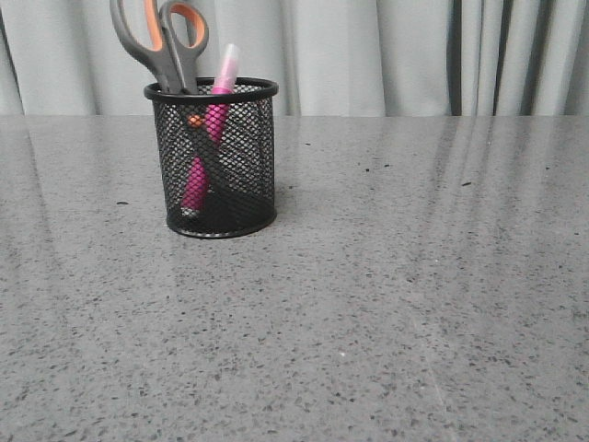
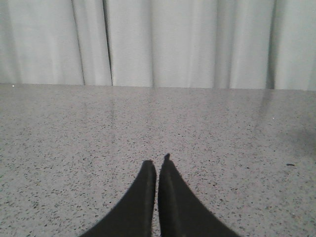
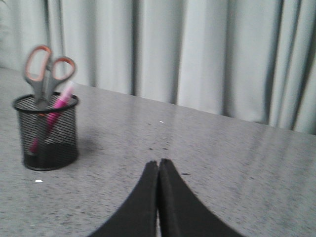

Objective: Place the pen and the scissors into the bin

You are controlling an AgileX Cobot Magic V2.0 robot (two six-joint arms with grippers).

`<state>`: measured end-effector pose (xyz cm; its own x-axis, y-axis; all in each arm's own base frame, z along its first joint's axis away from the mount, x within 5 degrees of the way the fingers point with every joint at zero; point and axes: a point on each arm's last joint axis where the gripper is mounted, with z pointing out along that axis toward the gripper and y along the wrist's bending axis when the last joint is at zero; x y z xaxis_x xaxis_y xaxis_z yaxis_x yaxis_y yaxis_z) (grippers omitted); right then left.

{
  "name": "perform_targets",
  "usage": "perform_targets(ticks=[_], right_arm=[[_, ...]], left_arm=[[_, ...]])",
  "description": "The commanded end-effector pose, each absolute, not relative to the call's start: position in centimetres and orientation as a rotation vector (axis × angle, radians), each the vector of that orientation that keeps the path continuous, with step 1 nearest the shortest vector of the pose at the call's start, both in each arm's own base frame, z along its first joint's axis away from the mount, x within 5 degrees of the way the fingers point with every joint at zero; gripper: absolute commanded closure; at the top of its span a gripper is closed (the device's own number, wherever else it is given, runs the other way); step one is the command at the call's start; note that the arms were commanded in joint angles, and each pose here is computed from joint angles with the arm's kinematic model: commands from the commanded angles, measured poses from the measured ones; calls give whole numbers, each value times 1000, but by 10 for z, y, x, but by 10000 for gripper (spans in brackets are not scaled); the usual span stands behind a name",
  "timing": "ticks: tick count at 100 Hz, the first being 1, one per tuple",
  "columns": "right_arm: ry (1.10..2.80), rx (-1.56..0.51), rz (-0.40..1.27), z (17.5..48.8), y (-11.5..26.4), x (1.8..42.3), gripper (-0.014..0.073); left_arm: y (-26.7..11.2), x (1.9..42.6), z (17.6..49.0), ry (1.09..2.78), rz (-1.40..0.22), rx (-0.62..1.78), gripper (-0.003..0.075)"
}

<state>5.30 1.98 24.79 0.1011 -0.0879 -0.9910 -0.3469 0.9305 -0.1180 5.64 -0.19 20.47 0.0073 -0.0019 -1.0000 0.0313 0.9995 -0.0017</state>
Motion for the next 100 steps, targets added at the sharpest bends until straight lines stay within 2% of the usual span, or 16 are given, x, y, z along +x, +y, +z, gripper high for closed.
perform_targets(ticks=[1, 17, 29, 42, 55, 65, 100], right_arm=[[1401, -285, 131, 260, 16, 56, 660], [1468, -82, 50, 240, 5, 62, 660], [1486, -34, 0, 225, 1, 64, 660], [1498, -48, -18, 208, 1, 62, 660], [1497, -90, -59, 204, 1, 54, 660], [1561, -116, -81, 199, 1, 55, 660], [1524, -115, -84, 202, 1, 55, 660]], left_arm=[[-1, 55, 205, 1477, -29, 13, 740], [-1, 55, 205, 1477, -29, 13, 740], [-1, 55, 205, 1477, -29, 13, 740], [-1, 55, 205, 1477, -29, 13, 740], [-1, 55, 205, 1477, -29, 13, 740], [-1, 55, 205, 1477, -29, 13, 740], [-1, 55, 205, 1477, -29, 13, 740]])
